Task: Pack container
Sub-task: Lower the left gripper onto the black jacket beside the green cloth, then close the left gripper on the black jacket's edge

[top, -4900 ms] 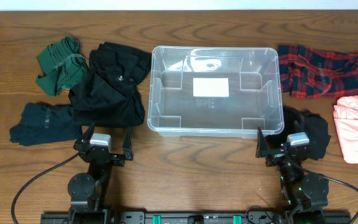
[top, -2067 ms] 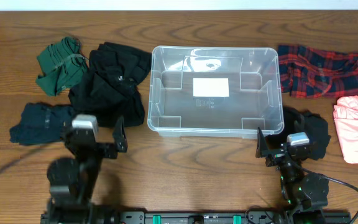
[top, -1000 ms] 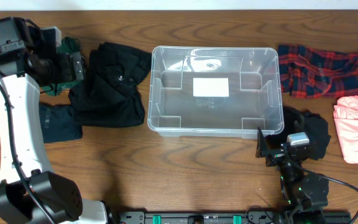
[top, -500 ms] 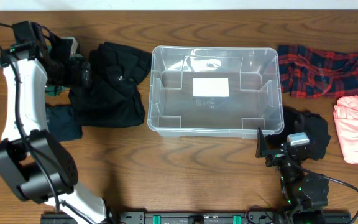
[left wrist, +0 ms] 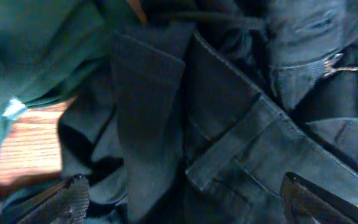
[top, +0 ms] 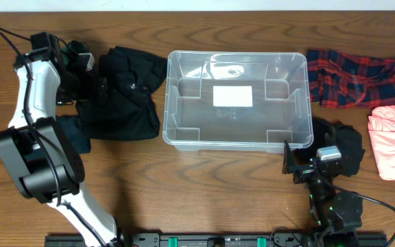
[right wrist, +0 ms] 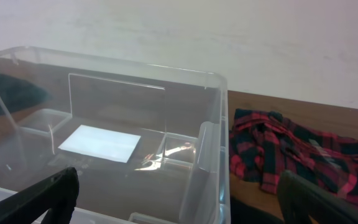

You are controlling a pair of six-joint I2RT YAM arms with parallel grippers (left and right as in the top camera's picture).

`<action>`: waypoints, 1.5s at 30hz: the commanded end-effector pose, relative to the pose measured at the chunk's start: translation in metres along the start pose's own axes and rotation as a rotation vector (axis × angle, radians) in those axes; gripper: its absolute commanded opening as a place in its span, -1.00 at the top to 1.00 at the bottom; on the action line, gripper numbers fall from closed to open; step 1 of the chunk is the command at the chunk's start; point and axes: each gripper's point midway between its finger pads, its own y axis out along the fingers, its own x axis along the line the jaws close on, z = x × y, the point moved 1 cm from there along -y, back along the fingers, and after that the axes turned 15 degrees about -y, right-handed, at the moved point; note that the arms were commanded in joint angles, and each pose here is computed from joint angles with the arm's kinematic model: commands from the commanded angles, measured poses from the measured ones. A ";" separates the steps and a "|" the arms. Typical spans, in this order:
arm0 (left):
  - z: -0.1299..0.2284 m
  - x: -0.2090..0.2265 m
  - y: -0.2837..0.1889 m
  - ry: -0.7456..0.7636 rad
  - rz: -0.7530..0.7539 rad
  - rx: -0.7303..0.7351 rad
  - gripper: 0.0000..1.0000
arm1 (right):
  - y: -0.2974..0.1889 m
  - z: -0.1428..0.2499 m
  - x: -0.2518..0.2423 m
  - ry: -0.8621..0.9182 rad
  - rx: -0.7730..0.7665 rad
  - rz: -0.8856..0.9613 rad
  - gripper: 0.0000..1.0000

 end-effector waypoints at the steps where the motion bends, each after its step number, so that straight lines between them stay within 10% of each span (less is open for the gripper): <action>1: 0.001 -0.003 0.006 0.015 0.011 0.015 -0.96 | 0.000 0.001 -0.001 -0.012 0.000 0.002 -0.98; 45: -0.016 -0.002 0.006 0.025 0.007 -0.058 -0.96 | 0.000 0.001 -0.001 -0.012 0.000 0.002 -0.98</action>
